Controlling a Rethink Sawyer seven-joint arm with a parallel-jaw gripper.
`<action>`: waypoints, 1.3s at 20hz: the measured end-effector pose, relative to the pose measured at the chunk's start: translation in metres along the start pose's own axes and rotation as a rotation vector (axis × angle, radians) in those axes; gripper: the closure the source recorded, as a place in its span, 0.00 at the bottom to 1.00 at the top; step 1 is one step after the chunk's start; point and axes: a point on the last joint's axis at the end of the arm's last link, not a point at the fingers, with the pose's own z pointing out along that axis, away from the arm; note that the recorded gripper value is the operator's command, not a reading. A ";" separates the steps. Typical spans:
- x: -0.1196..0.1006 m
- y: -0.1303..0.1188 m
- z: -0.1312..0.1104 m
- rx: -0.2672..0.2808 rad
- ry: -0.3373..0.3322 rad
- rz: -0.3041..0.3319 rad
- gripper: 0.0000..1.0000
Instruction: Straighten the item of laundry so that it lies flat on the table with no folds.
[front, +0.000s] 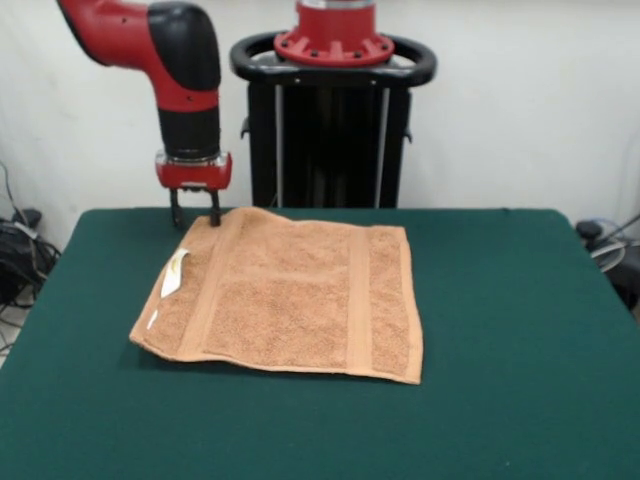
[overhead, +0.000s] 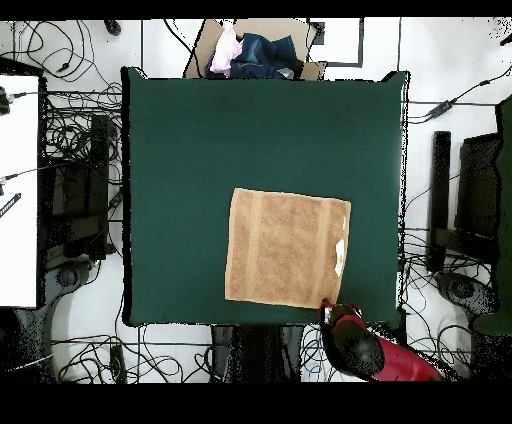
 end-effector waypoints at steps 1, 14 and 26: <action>-0.001 0.001 0.000 0.005 0.004 -0.005 0.00; -0.025 0.012 -0.009 0.025 0.097 0.019 0.00; -0.062 -0.001 -0.082 0.037 0.234 0.048 0.00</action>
